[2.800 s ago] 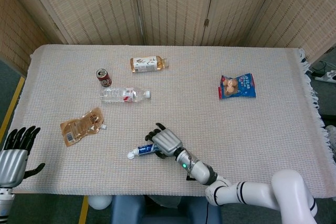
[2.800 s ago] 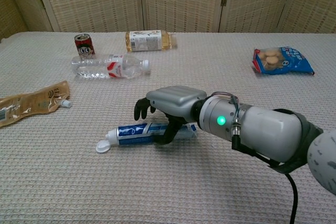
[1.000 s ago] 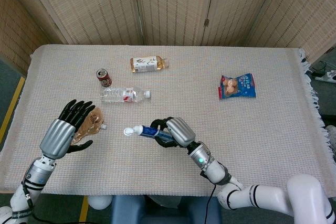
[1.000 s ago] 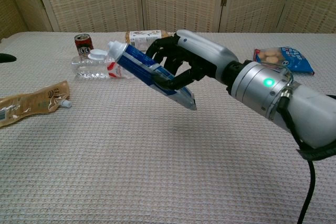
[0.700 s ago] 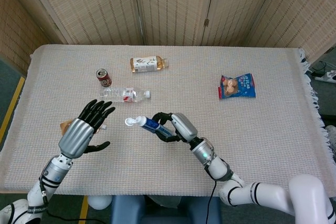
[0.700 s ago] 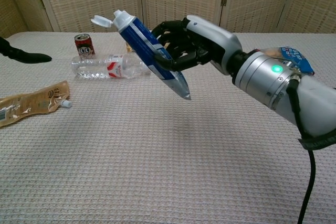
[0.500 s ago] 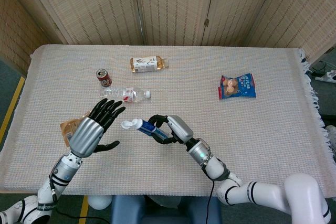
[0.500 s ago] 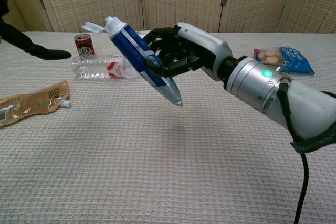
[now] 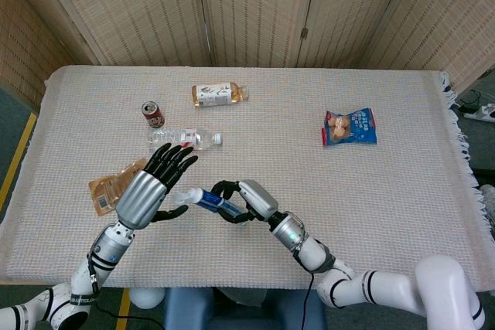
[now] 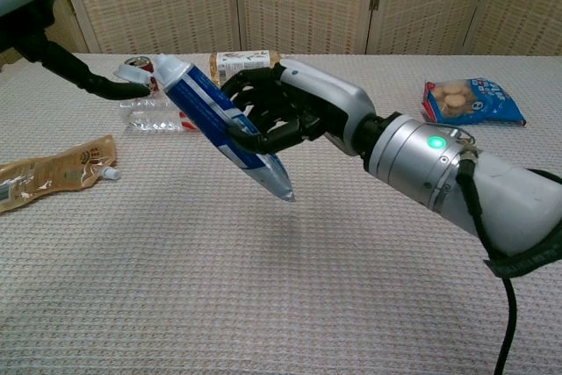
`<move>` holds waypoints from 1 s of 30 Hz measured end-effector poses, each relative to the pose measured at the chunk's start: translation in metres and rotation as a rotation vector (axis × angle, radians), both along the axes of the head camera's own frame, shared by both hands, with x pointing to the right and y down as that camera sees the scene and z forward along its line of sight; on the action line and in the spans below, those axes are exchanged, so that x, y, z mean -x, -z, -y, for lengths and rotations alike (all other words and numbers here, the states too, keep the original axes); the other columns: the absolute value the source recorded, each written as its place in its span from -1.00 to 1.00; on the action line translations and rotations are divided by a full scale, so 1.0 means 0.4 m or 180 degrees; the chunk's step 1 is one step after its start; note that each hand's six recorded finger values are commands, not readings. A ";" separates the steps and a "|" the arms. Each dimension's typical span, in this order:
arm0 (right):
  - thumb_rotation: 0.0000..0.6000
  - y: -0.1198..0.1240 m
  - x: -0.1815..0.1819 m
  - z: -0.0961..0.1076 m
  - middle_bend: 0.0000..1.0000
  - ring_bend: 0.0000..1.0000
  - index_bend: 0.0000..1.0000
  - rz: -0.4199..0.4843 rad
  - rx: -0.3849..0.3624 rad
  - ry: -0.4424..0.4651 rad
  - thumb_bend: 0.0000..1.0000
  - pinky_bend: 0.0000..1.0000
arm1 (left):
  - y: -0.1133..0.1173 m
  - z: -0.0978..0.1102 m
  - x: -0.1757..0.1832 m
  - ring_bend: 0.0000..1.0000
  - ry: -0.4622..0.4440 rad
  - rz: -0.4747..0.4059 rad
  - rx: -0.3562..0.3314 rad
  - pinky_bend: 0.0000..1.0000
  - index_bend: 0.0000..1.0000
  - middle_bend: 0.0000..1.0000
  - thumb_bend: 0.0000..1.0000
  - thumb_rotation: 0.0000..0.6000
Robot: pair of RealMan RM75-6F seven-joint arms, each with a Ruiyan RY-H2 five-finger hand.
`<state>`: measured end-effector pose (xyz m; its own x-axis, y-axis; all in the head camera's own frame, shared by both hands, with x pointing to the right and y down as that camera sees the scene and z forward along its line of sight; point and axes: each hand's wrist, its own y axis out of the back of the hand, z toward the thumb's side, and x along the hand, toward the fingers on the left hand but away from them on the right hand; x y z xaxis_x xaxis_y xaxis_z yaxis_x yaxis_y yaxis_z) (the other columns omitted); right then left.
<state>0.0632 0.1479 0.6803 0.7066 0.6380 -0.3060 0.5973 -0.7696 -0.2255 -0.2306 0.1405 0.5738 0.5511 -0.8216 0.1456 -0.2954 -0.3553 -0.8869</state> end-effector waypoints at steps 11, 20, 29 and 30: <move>1.00 0.003 -0.014 -0.003 0.37 0.35 0.50 -0.0007 -0.0001 0.0008 0.74 -0.15 | -0.006 0.003 0.020 -0.87 0.0041 0.0165 -0.0124 -1.00 -0.95 -0.86 -0.58 1.00; 1.00 -0.015 -0.008 -0.017 0.38 0.38 0.51 -0.0148 -0.0068 0.0102 0.74 -0.14 | 0.001 0.007 0.016 -0.87 0.0057 0.0143 -0.0136 -1.00 -0.95 -0.86 -0.58 1.00; 1.00 -0.030 0.003 -0.035 0.38 0.39 0.52 -0.0222 -0.0075 0.0182 0.74 -0.14 | 0.000 0.008 0.012 -0.86 0.0051 0.0097 -0.0008 -1.00 -0.92 -0.86 -0.57 1.00; 1.00 -0.030 0.002 -0.034 0.38 0.39 0.51 -0.0219 -0.0074 0.0171 0.74 -0.14 | 0.000 0.008 0.013 -0.86 0.0060 0.0082 0.0015 -1.00 -0.90 -0.86 -0.57 1.00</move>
